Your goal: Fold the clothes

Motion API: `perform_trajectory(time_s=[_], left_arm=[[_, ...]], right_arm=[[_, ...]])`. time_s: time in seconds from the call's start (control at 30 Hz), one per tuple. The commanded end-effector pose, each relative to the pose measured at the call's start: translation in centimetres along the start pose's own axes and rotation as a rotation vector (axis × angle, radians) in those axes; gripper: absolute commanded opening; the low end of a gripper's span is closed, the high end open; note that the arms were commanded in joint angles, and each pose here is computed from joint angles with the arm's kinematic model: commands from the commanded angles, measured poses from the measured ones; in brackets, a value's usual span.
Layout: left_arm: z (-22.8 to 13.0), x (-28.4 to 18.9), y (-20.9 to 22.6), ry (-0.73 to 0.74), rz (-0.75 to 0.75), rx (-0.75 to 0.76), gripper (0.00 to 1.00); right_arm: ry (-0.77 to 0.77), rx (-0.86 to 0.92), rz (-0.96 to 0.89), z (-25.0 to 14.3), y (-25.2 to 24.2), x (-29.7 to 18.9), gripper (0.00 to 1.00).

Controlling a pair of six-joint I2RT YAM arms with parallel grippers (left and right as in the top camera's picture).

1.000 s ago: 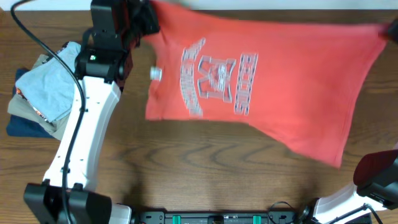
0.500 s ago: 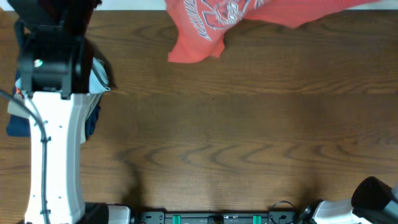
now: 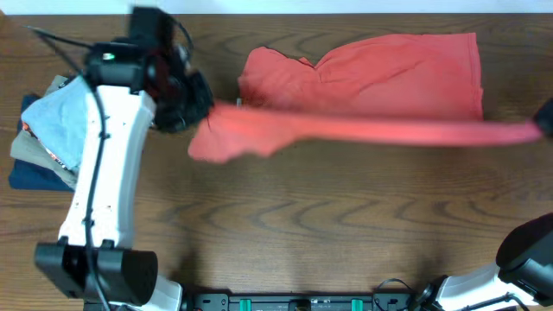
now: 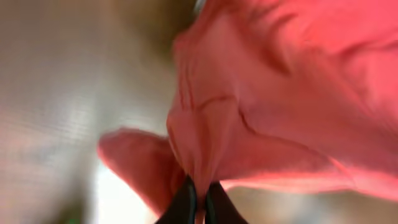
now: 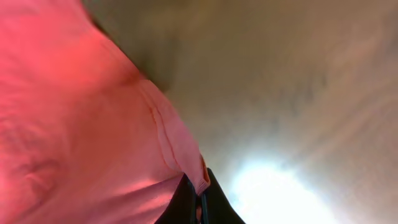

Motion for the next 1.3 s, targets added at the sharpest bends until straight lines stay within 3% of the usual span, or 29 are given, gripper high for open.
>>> perform_trajectory(time_s=[0.0, 0.33, 0.77, 0.9, 1.0, 1.17, 1.27], left_arm=[[-2.3, 3.0, 0.7, 0.130, 0.067, 0.035, 0.06], [-11.1, 10.8, 4.1, 0.508, 0.218, 0.040, 0.06], [-12.3, 9.8, 4.5, 0.502, 0.206, 0.074, 0.06], [-12.4, 8.2, 4.1, 0.424, 0.172, 0.103, 0.06], [-11.6, 6.5, 3.3, 0.301, 0.119, 0.149, 0.06], [-10.0, 1.8, 1.2, 0.013, 0.003, 0.228, 0.06], [-9.3, -1.9, 0.0, -0.199, -0.071, 0.284, 0.06]], right_arm=[[0.036, 0.031, -0.152, -1.8, -2.6, 1.9, 0.01], [0.237, 0.090, -0.333, -7.0, -6.0, 4.6, 0.01], [0.296, 0.083, -0.352, -8.3, -6.4, 4.6, 0.01], [0.310, 0.074, -0.299, -8.7, -6.0, 3.8, 0.01], [0.288, 0.024, -0.151, -8.6, -4.7, 2.3, 0.01], [0.164, -0.116, 0.186, -8.2, -1.6, -3.1, 0.01], [0.032, -0.155, 0.298, -8.0, -0.9, -7.5, 0.01]])
Point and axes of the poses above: each gripper's point midway between its finger pads, its own x axis out along the fingers, its own y axis along the line the jaws close on, z = x × y, the point moved 6 cm from there along -x, back along the fingers, and after that the axes turned 7 degrees about x, right-handed, at the moved point
